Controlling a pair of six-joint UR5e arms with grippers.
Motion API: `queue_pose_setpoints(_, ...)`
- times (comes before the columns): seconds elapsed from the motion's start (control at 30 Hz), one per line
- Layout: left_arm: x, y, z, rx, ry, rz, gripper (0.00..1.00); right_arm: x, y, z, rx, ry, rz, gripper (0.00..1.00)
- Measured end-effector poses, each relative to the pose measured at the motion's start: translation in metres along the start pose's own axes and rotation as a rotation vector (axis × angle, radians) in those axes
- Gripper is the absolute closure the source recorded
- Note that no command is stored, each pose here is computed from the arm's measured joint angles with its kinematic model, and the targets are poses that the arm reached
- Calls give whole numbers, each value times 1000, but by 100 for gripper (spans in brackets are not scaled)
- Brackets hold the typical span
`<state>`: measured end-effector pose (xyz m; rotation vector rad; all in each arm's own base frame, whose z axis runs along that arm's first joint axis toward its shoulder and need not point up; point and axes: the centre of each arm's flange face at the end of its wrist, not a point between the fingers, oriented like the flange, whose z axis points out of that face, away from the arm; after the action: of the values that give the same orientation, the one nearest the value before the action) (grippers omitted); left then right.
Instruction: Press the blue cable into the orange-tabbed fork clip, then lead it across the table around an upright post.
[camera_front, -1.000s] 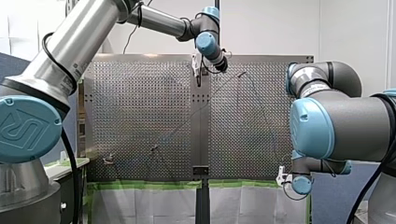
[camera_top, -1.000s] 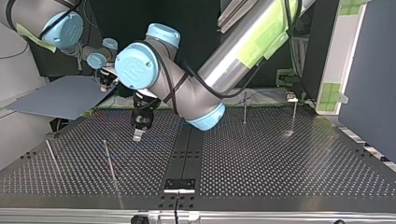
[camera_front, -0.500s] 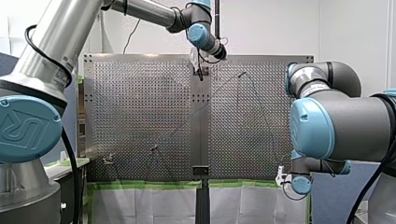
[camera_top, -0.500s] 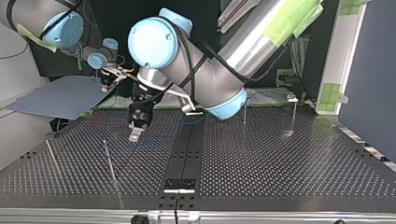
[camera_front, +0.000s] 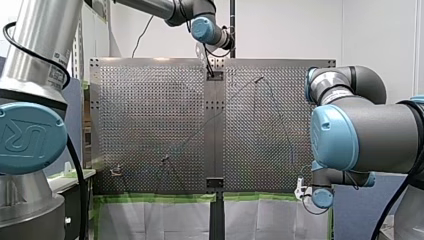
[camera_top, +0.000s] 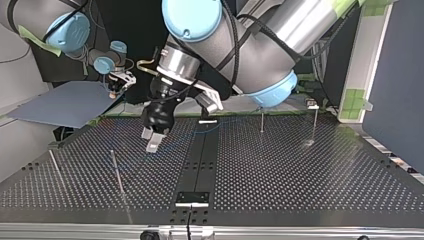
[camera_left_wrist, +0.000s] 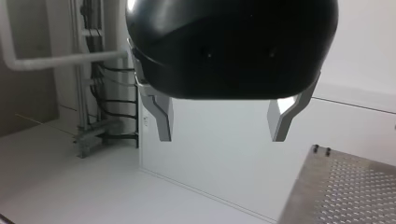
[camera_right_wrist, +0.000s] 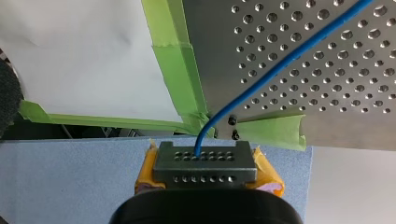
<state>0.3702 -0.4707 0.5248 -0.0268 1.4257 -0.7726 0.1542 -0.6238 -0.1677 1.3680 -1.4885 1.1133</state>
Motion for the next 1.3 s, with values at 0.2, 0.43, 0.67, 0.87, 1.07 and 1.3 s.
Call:
queue_pose_setpoints(0.2, -14, -1, -15, 16, -49, -12, 0, 0, 0, 0, 0, 0, -1, 100)
queue_pose_setpoints(0.43, -30, -2, -34, 41, -104, -29, 0, 0, 0, 0, 0, 0, -1, 100)
queue_pose_setpoints(0.67, -19, 6, -44, 49, -122, -43, 0, 0, -1, 0, 3, 0, -1, 100)
queue_pose_setpoints(0.87, 1, 18, -48, 34, -129, -50, 0, 0, -2, 0, 4, 0, -1, 100)
queue_pose_setpoints(1.07, 21, 32, -54, 10, -138, -52, 0, 0, -2, 0, 8, 0, -1, 100)
queue_pose_setpoints(1.3, 42, 51, -63, -48, -162, -43, 0, 0, -3, 0, 12, -1, -1, 100)
